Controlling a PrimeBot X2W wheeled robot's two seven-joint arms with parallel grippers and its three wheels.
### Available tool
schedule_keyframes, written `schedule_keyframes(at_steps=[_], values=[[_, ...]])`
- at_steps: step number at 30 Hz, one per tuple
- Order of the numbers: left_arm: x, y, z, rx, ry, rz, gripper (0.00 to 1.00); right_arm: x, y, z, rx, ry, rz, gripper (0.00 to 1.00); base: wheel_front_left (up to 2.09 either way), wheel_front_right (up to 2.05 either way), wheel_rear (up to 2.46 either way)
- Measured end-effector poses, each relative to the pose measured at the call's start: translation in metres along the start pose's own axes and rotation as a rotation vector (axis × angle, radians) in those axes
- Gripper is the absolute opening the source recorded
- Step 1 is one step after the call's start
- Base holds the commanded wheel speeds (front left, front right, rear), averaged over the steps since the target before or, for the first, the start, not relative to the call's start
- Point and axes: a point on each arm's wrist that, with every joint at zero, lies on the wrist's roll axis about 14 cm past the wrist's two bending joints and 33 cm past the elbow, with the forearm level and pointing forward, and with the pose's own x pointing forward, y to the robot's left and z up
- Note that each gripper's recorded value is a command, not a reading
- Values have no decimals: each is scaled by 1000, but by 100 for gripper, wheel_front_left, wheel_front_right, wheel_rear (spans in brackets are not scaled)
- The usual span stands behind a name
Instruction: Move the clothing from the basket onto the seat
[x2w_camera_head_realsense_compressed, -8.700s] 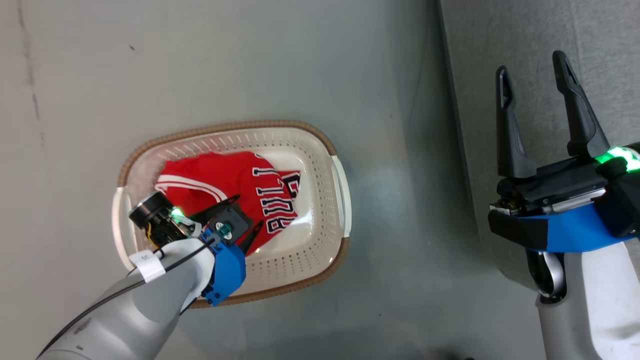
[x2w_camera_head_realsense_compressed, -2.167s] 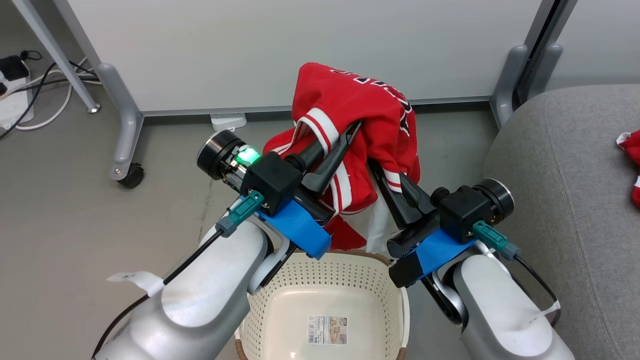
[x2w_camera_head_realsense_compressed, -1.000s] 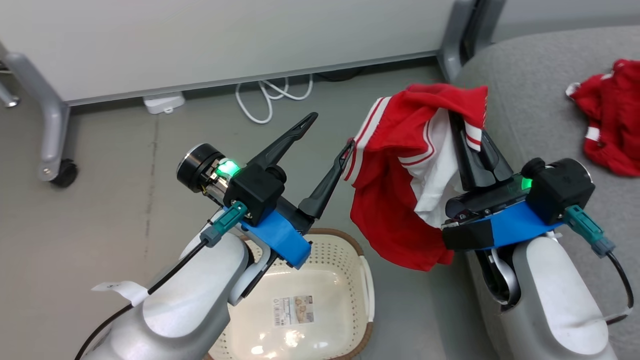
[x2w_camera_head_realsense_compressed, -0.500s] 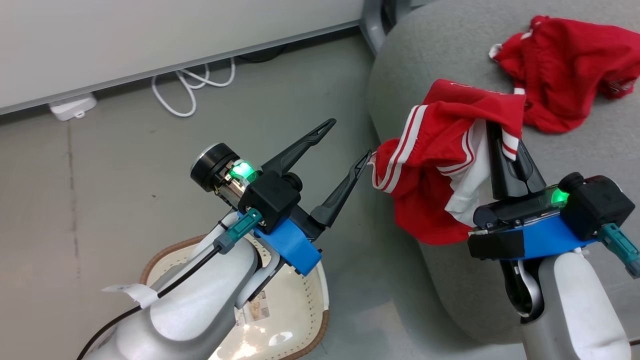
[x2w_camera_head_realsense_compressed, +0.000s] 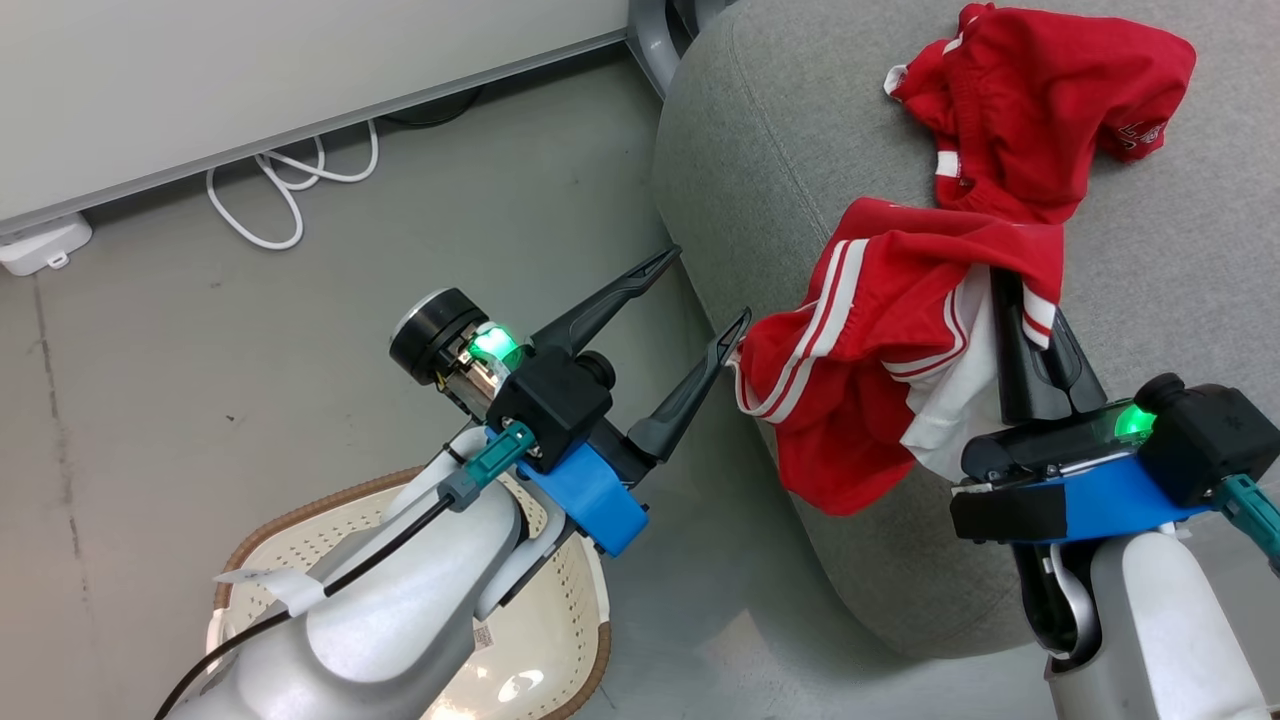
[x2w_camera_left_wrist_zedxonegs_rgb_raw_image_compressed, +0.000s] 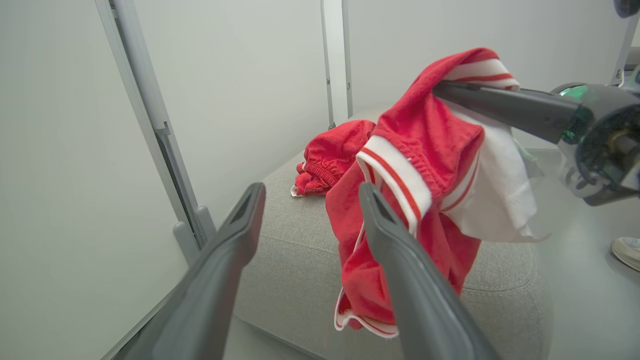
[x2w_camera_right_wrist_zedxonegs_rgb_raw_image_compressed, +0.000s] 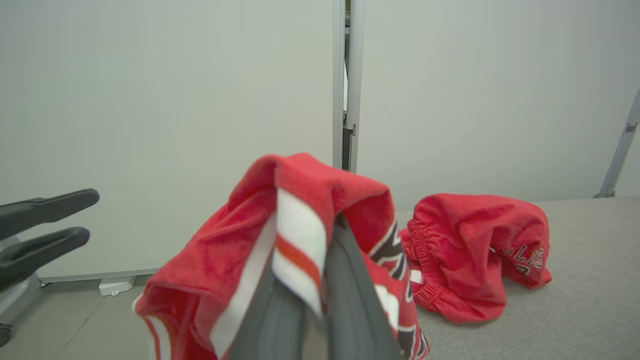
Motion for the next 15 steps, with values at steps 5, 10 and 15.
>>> schedule_keyframes(at_steps=[5,10,15], values=[[-1,0,-1,0,2,1,100,0,-1,1,2,-4,-4,0,0,0,0],[-3,8,-1,1,0,21,100,14,5,10,-28,-39,20,0,0,0,0],[-2,27,-5,7,-4,46,100,53,2,43,-85,-156,27,0,0,0,0]])
